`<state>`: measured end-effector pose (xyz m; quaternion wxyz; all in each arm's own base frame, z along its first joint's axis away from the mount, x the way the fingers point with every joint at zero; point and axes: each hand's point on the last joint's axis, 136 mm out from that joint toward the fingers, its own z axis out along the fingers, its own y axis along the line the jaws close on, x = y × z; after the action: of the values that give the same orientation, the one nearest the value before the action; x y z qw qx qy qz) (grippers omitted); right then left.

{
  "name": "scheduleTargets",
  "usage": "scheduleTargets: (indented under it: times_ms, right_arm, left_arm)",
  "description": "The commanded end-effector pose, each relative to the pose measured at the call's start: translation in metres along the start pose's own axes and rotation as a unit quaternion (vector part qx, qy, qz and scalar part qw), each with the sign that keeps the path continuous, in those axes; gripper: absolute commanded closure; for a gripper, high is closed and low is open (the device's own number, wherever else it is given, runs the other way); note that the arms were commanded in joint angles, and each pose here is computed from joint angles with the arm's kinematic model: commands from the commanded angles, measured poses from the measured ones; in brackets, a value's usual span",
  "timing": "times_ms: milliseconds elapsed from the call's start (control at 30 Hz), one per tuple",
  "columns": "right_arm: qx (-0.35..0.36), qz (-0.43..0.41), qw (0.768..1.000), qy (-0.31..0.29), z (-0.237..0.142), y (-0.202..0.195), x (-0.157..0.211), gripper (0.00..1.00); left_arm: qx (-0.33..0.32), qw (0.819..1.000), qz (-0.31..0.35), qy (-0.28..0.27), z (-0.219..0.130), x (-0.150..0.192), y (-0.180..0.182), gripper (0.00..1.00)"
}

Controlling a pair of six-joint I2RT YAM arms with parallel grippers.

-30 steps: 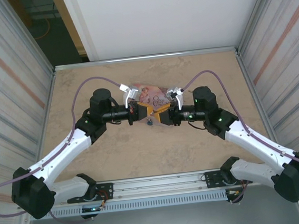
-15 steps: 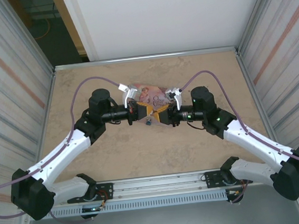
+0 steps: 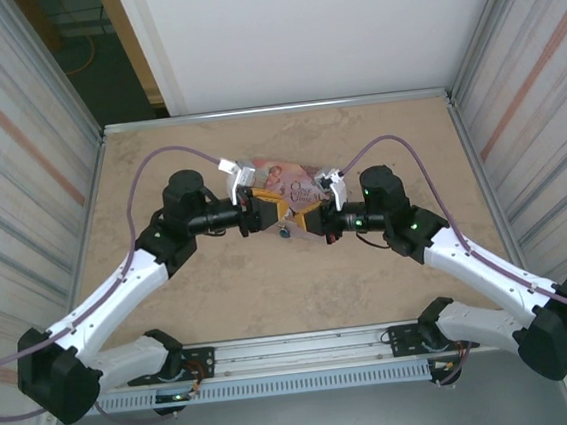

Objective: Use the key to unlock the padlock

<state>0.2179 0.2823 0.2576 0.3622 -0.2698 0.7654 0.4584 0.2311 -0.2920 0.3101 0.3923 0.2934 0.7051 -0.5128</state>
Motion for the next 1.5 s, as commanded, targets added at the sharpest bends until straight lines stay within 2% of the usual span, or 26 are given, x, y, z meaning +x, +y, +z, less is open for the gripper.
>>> scheduleTargets:
  times_ms: [0, 67, 267, 533, 667, 833, 967, 1233, 1467]
  right_arm:
    - [0.043, -0.010, 0.999, 0.017, -0.004, -0.014, 0.004, 1.00]
    - [0.063, -0.002, 0.998, 0.028, -0.004, -0.024, 0.010, 1.00]
    - [0.109, 0.042, 0.992, 0.054, 0.001, -0.059, 0.024, 1.00]
    - [0.107, 0.129, 0.983, 0.076, 0.018, -0.096, 0.037, 1.00]
    - [0.103, 0.152, 0.981, 0.068, 0.026, -0.110, 0.036, 1.00]
    - [0.097, 0.172, 0.979, 0.054, 0.034, -0.126, 0.033, 1.00]
    - [0.101, 0.184, 0.976, 0.055, 0.040, -0.140, 0.037, 1.00]
    - [0.105, 0.202, 0.972, 0.065, 0.052, -0.159, 0.047, 1.00]
    - [0.121, 0.210, 0.967, 0.080, 0.052, -0.168, 0.062, 1.00]
  left_arm:
    - [-0.048, 0.999, 0.014, -0.022, -0.012, -0.006, 0.011, 0.47]
    - [-0.082, 0.996, 0.014, -0.019, -0.016, 0.001, 0.023, 0.41]
    - [-0.190, 0.982, -0.007, 0.009, -0.028, 0.036, 0.068, 0.30]
    - [-0.254, 0.965, -0.038, 0.048, -0.032, 0.083, 0.105, 0.24]
    - [-0.257, 0.963, -0.059, 0.054, -0.027, 0.097, 0.117, 0.22]
    - [-0.231, 0.966, -0.103, 0.047, -0.016, 0.106, 0.128, 0.21]
    - [-0.220, 0.966, -0.120, 0.062, -0.006, 0.117, 0.138, 0.21]
    - [-0.200, 0.965, -0.134, 0.104, 0.015, 0.141, 0.153, 0.21]
    - [-0.196, 0.964, -0.118, 0.133, 0.030, 0.156, 0.162, 0.21]
